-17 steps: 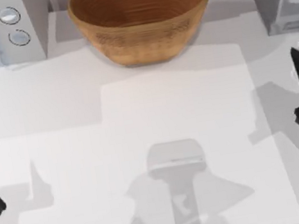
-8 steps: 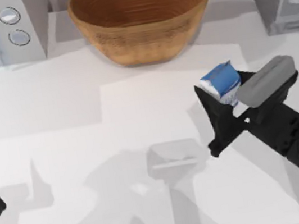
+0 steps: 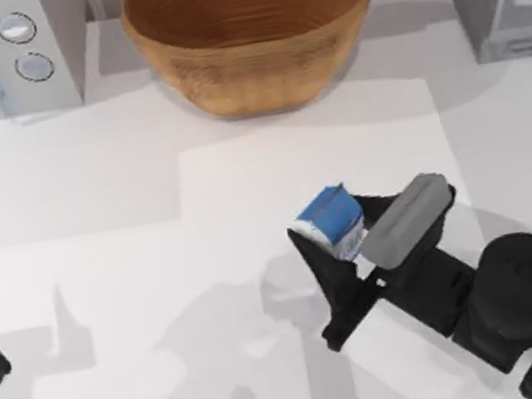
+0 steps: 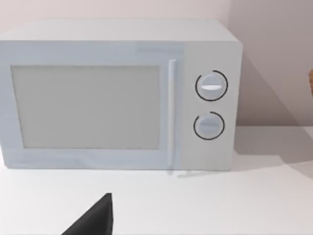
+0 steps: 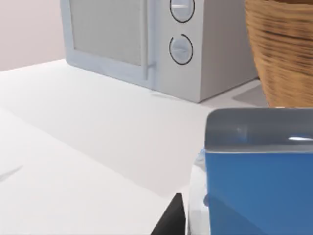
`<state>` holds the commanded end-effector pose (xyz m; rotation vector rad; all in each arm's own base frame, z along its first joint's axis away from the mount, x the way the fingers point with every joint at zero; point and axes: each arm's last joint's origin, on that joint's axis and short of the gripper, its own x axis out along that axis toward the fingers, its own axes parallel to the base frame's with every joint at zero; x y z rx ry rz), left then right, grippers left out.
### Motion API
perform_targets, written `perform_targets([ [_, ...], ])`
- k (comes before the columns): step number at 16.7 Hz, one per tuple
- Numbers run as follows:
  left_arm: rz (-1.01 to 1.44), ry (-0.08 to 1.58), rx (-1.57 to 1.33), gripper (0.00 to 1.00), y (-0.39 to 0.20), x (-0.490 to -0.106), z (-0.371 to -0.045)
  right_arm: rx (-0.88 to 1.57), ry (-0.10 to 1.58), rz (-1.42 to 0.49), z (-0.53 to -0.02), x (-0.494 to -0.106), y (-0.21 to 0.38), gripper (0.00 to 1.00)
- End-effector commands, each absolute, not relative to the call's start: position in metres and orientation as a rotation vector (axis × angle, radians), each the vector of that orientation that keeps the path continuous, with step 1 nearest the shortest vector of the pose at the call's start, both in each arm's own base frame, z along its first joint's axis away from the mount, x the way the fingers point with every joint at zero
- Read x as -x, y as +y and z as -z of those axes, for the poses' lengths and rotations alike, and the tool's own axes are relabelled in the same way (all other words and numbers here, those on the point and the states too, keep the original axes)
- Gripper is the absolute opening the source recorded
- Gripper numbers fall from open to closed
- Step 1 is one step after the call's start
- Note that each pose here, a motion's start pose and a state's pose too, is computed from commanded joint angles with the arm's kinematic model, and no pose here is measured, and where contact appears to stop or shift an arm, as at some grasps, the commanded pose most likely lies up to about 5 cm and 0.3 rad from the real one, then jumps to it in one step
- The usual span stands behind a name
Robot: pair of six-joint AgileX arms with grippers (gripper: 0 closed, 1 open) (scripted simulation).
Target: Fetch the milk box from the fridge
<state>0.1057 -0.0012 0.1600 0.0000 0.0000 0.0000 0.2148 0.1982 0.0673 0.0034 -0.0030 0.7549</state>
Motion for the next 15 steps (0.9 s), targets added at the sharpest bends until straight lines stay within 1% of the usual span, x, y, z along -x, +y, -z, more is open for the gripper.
perform_targets([
  [9,0.0,0.0,0.0,1.0,-0.001,-0.106,-0.16,0.001,0.01,-0.763,-0.059,-0.216,0.202,0.0],
  [15,0.0,0.0,0.0,1.0,-0.001,-0.106,-0.16,-0.005,-0.006,-0.766,-0.045,-0.251,0.238,0.0],
])
